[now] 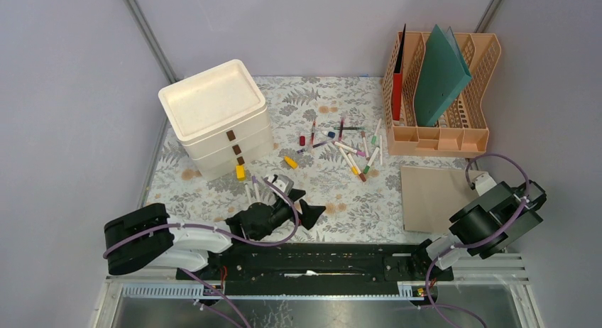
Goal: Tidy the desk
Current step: Pick up the folder from the corner of the board.
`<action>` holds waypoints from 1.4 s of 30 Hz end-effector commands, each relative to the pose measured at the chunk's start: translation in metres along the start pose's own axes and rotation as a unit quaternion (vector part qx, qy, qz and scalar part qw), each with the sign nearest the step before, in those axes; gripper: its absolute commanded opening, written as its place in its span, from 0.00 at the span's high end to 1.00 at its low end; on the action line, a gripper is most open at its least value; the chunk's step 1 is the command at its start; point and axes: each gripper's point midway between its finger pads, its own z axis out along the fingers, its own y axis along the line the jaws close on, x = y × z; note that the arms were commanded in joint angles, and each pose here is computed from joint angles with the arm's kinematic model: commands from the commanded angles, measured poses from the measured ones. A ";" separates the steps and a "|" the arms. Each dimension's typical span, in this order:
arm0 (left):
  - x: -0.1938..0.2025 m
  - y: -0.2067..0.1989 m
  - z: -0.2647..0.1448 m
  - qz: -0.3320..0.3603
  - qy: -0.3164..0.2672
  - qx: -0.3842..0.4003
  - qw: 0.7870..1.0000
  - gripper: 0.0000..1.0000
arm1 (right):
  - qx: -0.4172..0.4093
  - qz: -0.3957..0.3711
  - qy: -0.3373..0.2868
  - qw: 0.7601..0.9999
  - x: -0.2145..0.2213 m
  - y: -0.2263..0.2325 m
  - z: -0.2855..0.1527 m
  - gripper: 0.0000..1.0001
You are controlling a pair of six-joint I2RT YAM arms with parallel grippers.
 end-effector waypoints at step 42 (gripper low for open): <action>0.055 -0.073 0.139 -0.154 0.145 0.101 0.972 0.01 | -0.218 0.280 -0.169 0.919 -0.081 0.083 -0.080 0.44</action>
